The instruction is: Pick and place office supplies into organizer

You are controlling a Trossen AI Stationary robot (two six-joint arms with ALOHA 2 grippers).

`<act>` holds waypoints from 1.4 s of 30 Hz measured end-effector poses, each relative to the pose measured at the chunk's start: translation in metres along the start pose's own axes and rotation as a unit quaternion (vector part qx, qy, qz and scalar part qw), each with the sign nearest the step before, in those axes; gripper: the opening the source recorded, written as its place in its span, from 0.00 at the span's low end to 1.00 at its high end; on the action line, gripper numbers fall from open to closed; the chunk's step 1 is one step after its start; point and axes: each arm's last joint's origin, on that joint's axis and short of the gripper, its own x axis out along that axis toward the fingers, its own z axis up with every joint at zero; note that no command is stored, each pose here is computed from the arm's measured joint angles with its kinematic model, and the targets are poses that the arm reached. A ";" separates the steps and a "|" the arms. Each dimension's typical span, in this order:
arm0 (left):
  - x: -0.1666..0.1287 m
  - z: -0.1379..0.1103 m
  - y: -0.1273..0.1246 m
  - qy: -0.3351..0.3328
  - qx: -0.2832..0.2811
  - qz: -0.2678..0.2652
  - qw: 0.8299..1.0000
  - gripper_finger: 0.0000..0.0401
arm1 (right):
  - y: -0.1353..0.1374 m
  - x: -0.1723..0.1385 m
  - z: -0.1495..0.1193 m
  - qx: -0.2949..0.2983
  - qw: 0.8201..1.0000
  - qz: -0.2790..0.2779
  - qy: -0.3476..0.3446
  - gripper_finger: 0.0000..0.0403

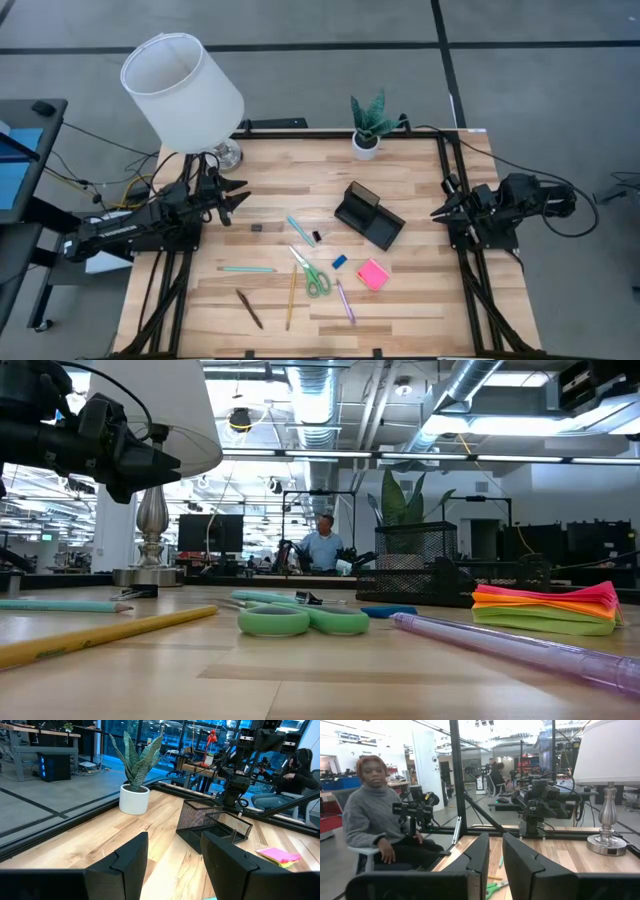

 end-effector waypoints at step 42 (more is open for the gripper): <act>0.000 0.001 0.001 -0.008 0.002 0.017 1.000 0.44 | 0.000 0.000 0.000 0.000 1.000 0.000 0.000 0.12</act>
